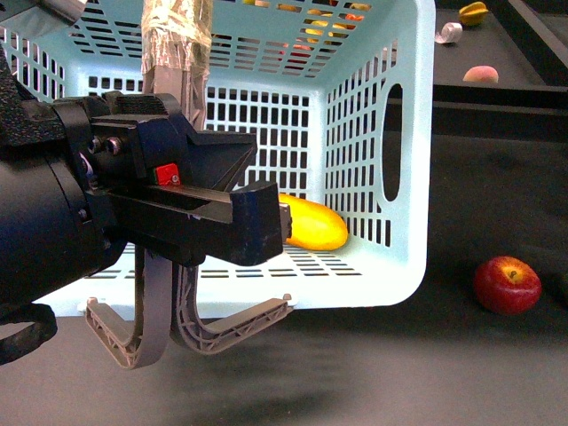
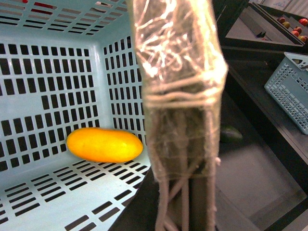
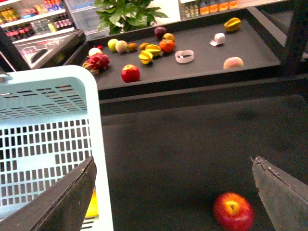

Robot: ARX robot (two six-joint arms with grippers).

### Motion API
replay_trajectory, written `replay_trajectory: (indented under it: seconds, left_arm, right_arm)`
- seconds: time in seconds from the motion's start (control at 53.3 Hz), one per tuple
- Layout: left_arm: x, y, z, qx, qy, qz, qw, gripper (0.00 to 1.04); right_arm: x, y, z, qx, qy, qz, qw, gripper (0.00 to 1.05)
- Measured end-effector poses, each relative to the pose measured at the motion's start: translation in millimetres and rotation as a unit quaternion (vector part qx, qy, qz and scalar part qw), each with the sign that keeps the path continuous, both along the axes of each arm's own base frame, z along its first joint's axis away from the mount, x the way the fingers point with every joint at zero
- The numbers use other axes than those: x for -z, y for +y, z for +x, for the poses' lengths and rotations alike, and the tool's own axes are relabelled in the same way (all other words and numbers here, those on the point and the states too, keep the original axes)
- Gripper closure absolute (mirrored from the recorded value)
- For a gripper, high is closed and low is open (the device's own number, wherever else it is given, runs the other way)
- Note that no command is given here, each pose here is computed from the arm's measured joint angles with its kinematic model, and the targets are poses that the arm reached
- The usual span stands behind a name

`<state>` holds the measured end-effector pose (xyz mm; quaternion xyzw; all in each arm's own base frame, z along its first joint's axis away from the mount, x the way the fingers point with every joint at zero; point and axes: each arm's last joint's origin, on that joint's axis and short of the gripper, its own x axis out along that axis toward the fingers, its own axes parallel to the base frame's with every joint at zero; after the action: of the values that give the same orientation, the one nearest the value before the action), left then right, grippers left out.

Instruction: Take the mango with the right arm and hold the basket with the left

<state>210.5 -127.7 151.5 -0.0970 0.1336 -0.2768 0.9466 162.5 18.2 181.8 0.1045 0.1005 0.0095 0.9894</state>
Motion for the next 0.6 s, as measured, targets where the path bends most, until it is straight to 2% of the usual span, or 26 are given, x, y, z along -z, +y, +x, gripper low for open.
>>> replay_trajectory:
  seconds: [0.15,0.45,0.506,0.6]
  left_arm:
    - [0.0,0.1,0.1,-0.001,0.0,0.0,1.0,0.97]
    - [0.0,0.2,0.1,-0.002,0.0,0.0,1.0,0.97]
    - [0.0,0.1,0.0,-0.001,0.0,0.001,1.0,0.97]
    - [0.0,0.0,0.0,-0.001,0.0,0.001,1.0,0.97]
  right_arm:
    - [-0.1,-8.8,-18.9,0.032,-0.002,0.004,0.999,0.08]
    - [-1.1,-9.2,-19.8,0.028,-0.008,0.004,1.0,0.08]
    - [0.7,-12.7,-20.3,0.009,-0.045,-0.015,0.999,0.16]
    - [2.3,-17.0,-24.3,0.012,-0.088,-0.06,0.994,0.3]
